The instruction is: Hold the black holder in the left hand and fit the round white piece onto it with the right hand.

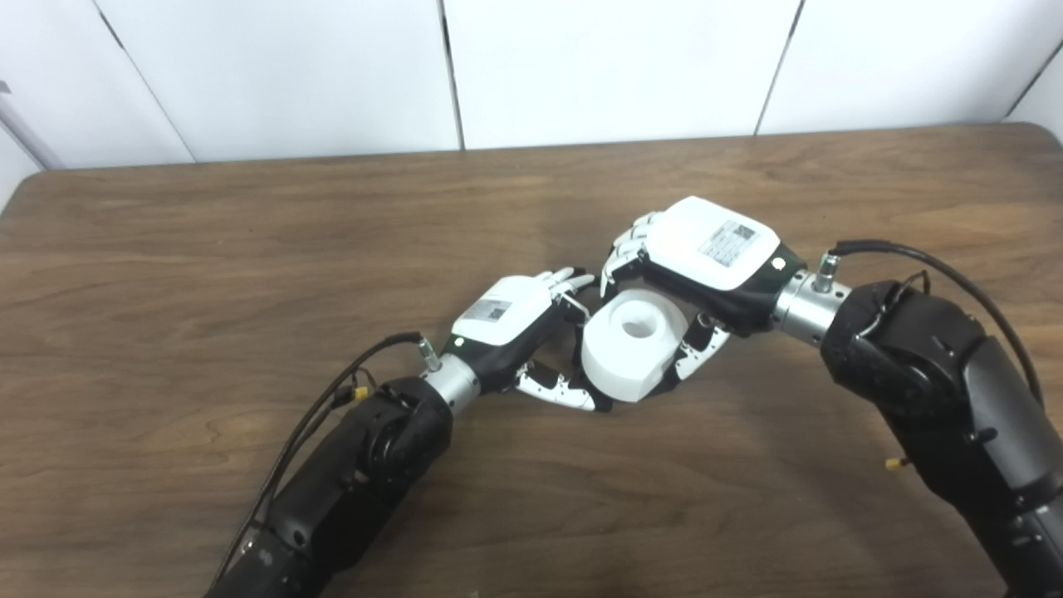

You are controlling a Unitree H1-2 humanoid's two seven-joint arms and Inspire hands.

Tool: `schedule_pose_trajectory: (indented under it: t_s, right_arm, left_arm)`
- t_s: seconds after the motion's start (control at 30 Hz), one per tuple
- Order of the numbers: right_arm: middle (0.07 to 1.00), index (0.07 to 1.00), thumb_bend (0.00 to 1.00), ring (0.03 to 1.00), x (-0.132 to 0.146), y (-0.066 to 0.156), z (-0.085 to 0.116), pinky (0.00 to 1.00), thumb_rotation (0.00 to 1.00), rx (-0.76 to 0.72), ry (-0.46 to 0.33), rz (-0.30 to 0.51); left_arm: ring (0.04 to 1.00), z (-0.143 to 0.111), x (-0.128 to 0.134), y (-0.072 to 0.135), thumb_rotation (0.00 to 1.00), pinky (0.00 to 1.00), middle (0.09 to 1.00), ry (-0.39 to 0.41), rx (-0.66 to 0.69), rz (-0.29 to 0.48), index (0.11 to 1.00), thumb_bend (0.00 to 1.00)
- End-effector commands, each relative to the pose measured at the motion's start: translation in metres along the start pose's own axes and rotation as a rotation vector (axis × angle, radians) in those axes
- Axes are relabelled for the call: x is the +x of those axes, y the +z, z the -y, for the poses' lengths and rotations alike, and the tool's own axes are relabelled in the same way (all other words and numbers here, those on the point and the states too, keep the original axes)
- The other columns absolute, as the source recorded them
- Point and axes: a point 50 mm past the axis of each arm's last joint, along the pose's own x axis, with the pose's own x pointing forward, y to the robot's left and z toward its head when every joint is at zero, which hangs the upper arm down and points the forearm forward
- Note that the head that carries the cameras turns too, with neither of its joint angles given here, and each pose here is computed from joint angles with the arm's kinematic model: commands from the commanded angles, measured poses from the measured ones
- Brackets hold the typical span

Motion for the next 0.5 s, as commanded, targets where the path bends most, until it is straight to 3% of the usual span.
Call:
schedule_pose_trajectory:
  t_s: [0.0,0.47]
  right_arm:
    - [0.696,0.481,0.53,0.779,0.0030,-0.0027,-0.0009,0.80,0.14,-0.027,0.003,0.001]
    - [0.694,0.484,0.53,0.777,0.0074,-0.0057,-0.0053,0.79,0.14,-0.032,0.008,-0.008]
  left_arm:
    - [0.977,0.0404,-0.0254,-0.0230,0.07,0.92,0.932,-0.213,-0.011,-0.129,0.484,0.52]
    - [0.971,0.0406,-0.0253,-0.0227,0.07,0.92,0.928,-0.201,-0.019,-0.123,0.484,0.52]
